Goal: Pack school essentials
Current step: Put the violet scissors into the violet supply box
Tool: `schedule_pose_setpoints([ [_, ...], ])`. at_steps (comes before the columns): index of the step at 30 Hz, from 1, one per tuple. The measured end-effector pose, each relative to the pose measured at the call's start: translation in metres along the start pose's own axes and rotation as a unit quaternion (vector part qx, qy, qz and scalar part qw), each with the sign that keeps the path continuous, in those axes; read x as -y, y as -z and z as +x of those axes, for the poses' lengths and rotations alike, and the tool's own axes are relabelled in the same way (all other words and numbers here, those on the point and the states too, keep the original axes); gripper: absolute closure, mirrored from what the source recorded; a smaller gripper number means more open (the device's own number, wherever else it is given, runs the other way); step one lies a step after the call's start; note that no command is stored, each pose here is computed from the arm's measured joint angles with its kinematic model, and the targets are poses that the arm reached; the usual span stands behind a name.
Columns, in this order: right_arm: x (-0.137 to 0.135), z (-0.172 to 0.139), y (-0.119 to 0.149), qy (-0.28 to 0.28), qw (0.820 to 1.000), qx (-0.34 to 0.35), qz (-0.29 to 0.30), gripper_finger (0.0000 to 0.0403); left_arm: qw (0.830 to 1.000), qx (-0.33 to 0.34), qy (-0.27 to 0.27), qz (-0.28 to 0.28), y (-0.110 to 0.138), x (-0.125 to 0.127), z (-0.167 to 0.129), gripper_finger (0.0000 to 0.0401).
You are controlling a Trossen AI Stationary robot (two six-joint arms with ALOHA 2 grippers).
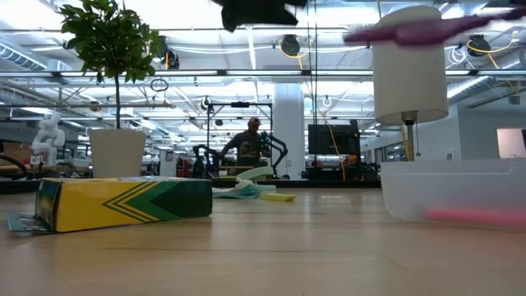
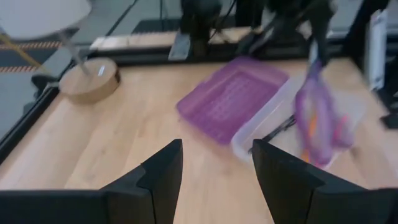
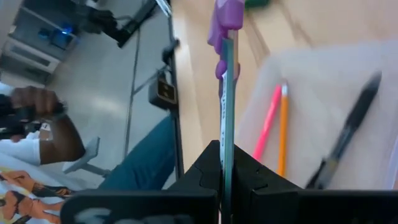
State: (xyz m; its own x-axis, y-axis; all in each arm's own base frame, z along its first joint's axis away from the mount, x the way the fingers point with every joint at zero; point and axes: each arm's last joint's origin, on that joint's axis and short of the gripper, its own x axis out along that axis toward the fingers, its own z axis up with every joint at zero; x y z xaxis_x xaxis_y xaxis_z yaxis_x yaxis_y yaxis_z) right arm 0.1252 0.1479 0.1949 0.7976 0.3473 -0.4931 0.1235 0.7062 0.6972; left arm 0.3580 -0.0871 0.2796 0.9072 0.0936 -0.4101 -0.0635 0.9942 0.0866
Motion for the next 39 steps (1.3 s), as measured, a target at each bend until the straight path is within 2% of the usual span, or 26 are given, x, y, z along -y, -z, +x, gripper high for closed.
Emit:
schedule_pose_setpoints([
  [9, 0.008, 0.011, 0.024, 0.054, 0.995, -0.04, 0.069, 0.0403, 0.999, 0.023, 0.025, 0.003, -0.001, 0.019, -0.002, 0.0203],
  [18, 0.007, 0.008, 0.034, 0.059, 0.989, -0.058, 0.121, 0.0403, 0.999, 0.013, 0.034, 0.009, 0.005, 0.029, 0.001, 0.0203],
  [24, 0.012, 0.006, 0.038, 0.085, 0.983, -0.066, 0.147, 0.0403, 0.999, 0.017, 0.035, 0.004, 0.004, 0.029, 0.001, 0.0203],
  [34, 0.014, 0.008, 0.041, 0.098, 0.981, -0.079, 0.147, 0.0402, 0.999, 0.025, 0.036, 0.005, 0.003, 0.03, 0.0, 0.0203],
  [39, 0.015, 0.011, 0.044, 0.105, 0.979, -0.09, 0.148, 0.0382, 0.999, 0.025, 0.036, 0.005, 0.003, 0.03, 0.0, 0.0203],
])
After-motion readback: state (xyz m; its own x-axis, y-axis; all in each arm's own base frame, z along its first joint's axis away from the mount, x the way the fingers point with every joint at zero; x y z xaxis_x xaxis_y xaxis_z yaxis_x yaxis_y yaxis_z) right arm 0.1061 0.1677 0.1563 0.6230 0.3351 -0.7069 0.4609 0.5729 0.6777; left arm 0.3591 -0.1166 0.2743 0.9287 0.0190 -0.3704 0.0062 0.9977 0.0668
